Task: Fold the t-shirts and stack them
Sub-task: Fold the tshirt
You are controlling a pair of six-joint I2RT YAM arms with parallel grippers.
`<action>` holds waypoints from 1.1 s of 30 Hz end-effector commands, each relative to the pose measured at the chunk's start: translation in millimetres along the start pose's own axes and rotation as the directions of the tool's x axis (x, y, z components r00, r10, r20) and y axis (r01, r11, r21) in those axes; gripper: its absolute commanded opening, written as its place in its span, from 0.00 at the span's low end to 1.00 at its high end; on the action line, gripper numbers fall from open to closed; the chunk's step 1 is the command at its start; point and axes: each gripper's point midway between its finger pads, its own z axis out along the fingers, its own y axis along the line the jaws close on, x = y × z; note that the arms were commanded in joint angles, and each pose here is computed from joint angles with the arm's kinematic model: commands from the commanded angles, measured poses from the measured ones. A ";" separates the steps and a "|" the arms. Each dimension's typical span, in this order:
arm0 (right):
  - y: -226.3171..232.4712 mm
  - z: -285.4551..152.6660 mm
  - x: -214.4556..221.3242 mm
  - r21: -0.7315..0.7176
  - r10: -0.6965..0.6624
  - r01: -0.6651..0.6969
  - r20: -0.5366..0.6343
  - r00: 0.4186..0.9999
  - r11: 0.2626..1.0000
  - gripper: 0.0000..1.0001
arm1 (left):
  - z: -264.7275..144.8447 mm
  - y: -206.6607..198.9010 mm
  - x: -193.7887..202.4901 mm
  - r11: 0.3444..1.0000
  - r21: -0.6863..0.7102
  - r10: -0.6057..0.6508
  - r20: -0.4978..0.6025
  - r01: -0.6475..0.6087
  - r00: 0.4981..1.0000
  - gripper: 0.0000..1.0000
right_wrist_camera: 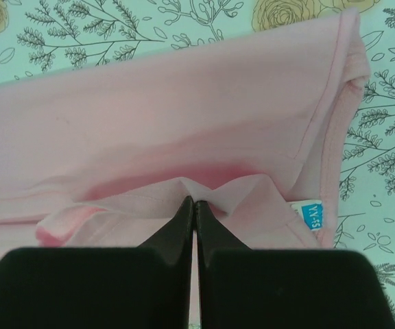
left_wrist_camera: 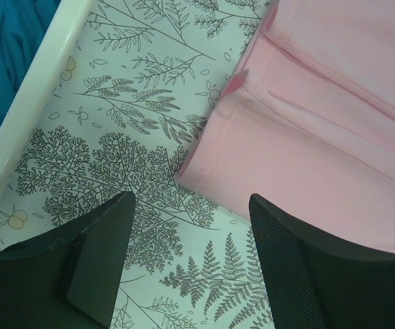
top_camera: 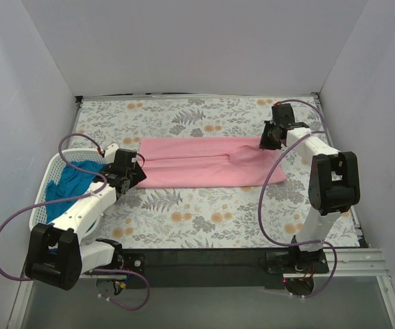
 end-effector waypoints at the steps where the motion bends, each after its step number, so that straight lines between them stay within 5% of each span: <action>1: 4.8 -0.5 -28.4 -0.063 0.059 -0.056 0.035 0.998 0.996 0.01 | -2.3 -9.3 -10.9 1.000 0.026 -0.001 0.027 0.001 1.000 0.66; 6: 7.3 14.6 -36.6 -0.090 0.067 -0.065 0.026 0.997 0.994 0.08 | -0.7 -10.2 -9.6 1.000 0.025 0.003 0.019 -0.003 1.000 0.66; 13: 15.4 23.2 -44.5 -0.132 0.031 -0.029 0.019 0.999 0.991 0.47 | 0.2 -10.7 -7.6 1.000 0.027 0.007 0.010 -0.007 1.000 0.66; 20: -10.3 -19.1 -31.6 -0.056 0.029 -0.024 0.094 0.995 0.998 0.49 | -1.4 -18.2 -7.1 0.998 0.061 0.005 -0.005 -0.005 1.000 0.66; 27: -15.8 -42.6 32.1 -0.298 0.165 -0.138 0.070 0.984 0.945 0.43 | 5.7 -52.5 -5.7 0.989 0.145 0.006 -0.092 0.007 0.996 0.66; 33: -45.8 -35.6 70.8 -0.365 0.294 -0.257 0.048 0.955 0.895 0.43 | 24.8 -59.0 6.9 0.994 0.112 0.003 -0.163 0.015 0.987 0.65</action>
